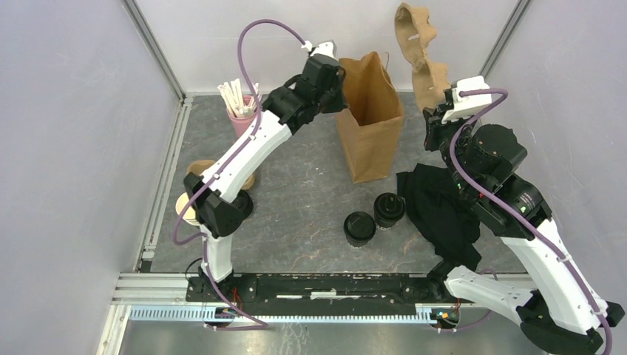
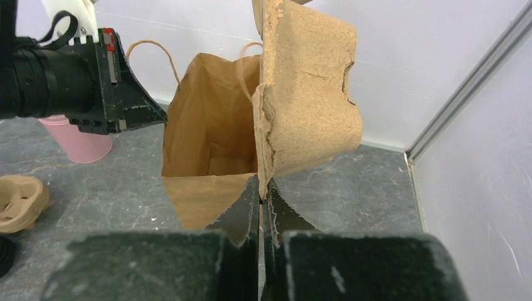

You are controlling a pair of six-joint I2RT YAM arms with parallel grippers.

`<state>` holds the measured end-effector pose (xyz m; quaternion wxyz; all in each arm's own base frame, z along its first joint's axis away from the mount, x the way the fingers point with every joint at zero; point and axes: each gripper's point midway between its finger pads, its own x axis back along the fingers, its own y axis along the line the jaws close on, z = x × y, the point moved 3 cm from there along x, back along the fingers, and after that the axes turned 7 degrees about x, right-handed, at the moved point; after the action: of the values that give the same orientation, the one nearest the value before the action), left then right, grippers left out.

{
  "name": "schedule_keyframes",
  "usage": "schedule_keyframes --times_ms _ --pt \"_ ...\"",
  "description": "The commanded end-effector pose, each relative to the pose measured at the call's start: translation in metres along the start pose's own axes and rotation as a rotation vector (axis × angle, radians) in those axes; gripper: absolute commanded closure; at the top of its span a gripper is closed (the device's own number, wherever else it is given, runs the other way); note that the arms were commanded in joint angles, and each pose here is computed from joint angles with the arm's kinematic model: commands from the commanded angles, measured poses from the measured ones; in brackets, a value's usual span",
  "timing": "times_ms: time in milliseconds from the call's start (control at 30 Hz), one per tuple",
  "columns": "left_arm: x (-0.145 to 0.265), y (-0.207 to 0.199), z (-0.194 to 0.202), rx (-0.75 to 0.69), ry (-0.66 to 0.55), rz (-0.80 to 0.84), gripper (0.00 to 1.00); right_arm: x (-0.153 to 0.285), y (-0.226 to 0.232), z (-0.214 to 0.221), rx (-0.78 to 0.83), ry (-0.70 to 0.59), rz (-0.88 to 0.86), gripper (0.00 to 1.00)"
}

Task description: Pack the takeout coffee

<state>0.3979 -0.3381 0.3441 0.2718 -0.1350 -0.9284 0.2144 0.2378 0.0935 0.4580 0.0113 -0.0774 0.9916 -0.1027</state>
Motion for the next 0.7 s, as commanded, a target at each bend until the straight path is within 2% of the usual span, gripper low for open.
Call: schedule_keyframes --times_ms 0,200,400,567,667 --pt "0.048 0.015 -0.030 -0.034 0.022 0.102 0.98 -0.001 0.007 -0.017 -0.014 -0.070 -0.059 1.00" --pt "0.079 0.049 -0.034 -0.078 0.079 0.147 0.98 -0.002 0.016 -0.029 -0.019 -0.098 -0.127 1.00" --pt "0.104 0.079 -0.029 -0.050 0.152 0.225 0.98 -0.003 0.030 -0.040 -0.016 -0.126 -0.221 1.00" --pt "0.117 0.099 -0.018 -0.026 0.154 0.197 0.98 -0.006 0.052 -0.043 -0.005 -0.119 -0.353 1.00" --pt "0.125 0.108 -0.020 0.010 0.134 0.168 0.78 -0.007 0.066 -0.045 -0.013 -0.109 -0.429 1.00"
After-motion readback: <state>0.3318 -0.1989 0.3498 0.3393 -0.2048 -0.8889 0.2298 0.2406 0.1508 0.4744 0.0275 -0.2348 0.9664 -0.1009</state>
